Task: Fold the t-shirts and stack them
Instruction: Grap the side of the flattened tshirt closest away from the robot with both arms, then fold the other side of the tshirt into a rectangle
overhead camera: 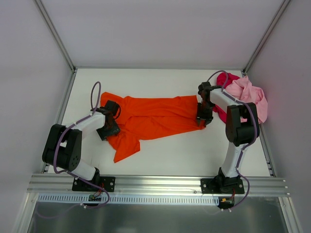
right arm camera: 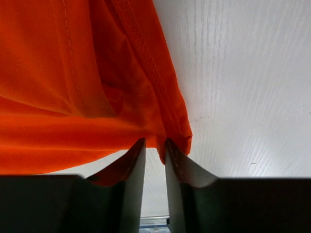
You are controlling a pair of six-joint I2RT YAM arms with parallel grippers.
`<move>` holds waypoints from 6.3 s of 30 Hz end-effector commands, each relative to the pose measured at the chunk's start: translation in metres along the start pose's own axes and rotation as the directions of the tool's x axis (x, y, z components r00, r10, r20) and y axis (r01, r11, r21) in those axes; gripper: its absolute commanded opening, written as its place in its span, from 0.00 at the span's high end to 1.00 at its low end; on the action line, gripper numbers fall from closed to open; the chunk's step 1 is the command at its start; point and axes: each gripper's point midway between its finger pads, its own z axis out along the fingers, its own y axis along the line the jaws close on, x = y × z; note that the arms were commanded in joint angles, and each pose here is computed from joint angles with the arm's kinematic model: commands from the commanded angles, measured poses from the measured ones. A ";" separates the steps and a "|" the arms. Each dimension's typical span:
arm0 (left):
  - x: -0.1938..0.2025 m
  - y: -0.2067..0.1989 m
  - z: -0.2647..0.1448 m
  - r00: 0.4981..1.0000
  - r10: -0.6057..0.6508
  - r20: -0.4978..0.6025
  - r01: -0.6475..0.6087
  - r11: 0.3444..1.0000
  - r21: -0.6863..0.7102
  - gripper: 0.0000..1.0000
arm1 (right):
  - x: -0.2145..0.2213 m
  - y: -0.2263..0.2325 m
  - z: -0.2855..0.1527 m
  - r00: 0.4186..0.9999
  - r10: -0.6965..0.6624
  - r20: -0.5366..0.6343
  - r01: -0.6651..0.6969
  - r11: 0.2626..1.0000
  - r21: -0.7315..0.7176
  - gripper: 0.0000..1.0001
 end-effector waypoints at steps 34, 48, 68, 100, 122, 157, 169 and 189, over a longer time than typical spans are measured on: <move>-0.114 0.002 -0.086 0.941 -0.172 0.292 0.147 0.984 0.105 1.00 | -0.068 -0.026 -0.055 0.984 0.116 0.131 -0.131 0.986 0.105 0.99; -0.140 0.033 -0.106 0.906 -0.237 0.351 0.216 0.971 0.099 1.00 | -0.087 -0.045 -0.059 0.970 0.179 0.163 -0.200 0.971 0.128 0.99; -0.199 -0.020 -0.083 0.926 -0.161 0.340 0.132 0.985 0.108 1.00 | -0.149 -0.002 -0.074 0.948 0.183 0.260 -0.170 0.983 -0.073 0.99; -0.265 -0.050 -0.044 0.938 -0.078 0.338 0.084 0.996 -0.002 1.00 | -0.220 0.004 -0.058 0.905 0.115 0.410 -0.102 0.993 -0.055 0.99; -0.248 -0.053 -0.015 0.964 -0.046 0.260 0.055 0.998 -0.026 1.00 | -0.283 0.097 -0.169 0.679 0.085 0.729 0.321 0.859 -0.398 0.99; -0.249 -0.102 -0.104 0.923 -0.095 0.374 -0.002 0.968 0.251 0.09 | -0.222 0.114 -0.156 0.754 -0.108 0.648 0.393 0.865 -0.313 0.32; -0.149 -0.191 -0.090 0.962 0.177 0.207 -0.251 0.874 0.416 0.12 | -0.176 0.187 -0.113 0.863 -0.151 0.482 0.418 0.750 -0.513 0.36; -0.077 -0.151 -0.063 0.963 0.260 0.076 -0.270 0.904 0.331 0.14 | -0.223 0.193 -0.093 0.820 -0.082 0.566 0.415 0.766 -0.491 0.34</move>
